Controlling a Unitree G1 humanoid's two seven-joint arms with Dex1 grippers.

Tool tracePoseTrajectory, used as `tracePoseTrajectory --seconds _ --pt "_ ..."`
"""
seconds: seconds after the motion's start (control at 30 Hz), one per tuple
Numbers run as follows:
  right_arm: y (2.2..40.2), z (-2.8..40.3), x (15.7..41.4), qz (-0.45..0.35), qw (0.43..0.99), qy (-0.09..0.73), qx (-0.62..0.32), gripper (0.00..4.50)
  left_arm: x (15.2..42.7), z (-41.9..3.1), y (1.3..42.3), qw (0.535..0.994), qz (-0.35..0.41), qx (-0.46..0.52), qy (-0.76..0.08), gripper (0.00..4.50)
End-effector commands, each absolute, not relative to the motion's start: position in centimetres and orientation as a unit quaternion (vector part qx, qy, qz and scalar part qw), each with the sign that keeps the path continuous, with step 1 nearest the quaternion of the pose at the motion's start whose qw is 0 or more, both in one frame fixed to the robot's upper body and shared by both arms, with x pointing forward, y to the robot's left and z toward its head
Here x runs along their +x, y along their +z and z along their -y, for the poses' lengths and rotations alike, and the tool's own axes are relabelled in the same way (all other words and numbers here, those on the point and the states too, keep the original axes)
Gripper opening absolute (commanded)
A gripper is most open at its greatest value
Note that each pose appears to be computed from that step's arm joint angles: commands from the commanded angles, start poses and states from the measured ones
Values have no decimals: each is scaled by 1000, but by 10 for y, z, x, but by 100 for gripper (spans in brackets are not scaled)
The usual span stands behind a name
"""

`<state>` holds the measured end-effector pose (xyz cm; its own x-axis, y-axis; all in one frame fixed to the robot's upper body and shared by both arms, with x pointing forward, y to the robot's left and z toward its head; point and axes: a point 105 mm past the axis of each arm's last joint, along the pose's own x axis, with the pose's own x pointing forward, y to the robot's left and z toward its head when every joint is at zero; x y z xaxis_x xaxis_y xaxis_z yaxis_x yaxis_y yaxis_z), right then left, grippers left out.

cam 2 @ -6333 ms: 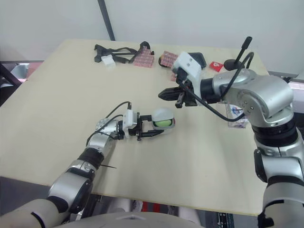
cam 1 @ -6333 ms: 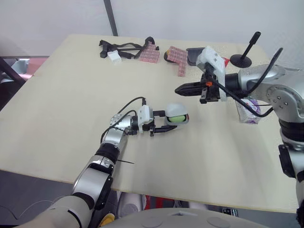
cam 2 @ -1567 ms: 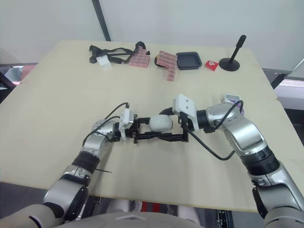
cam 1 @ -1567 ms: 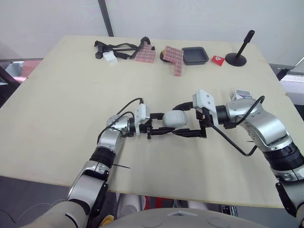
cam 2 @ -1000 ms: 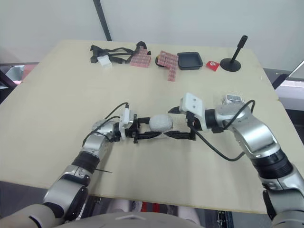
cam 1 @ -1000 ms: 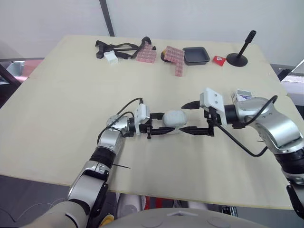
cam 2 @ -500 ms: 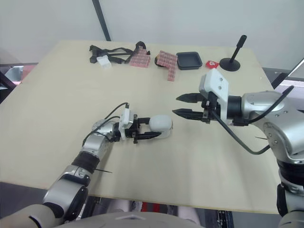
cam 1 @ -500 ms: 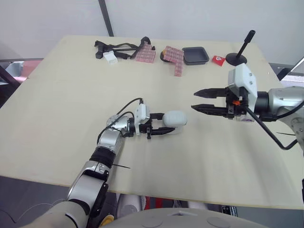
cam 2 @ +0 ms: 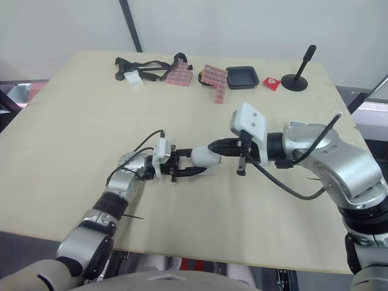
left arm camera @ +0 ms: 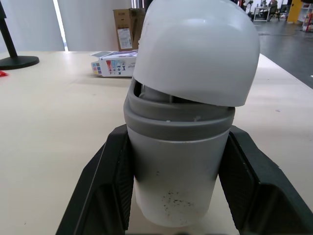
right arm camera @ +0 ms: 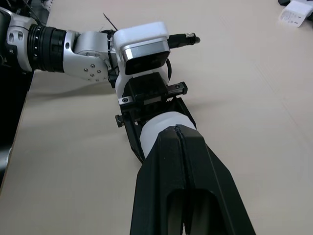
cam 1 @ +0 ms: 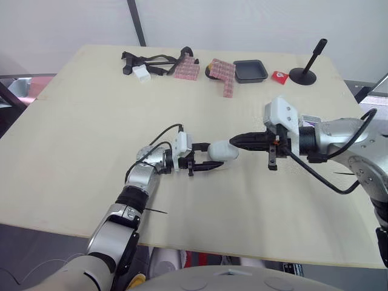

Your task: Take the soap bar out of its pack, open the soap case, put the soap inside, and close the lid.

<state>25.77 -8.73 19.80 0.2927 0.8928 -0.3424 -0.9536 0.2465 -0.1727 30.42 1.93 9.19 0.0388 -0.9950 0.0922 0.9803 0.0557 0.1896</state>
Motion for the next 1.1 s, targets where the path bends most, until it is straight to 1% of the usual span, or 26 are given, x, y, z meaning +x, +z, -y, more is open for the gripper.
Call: tracePoseTrajectory --seconds 0.03,0.47,0.93,1.1 --pt "197 86 260 -79 786 583 -192 2 307 -20 103 720 126 49 -681 194" --pt "179 81 263 -95 775 589 -209 2 306 -20 104 711 132 68 -687 194" --pt "171 83 275 -104 784 575 -211 2 305 -20 103 709 138 73 -688 194" --pt "163 82 271 -111 778 579 -214 2 305 -20 105 711 142 67 -686 194"
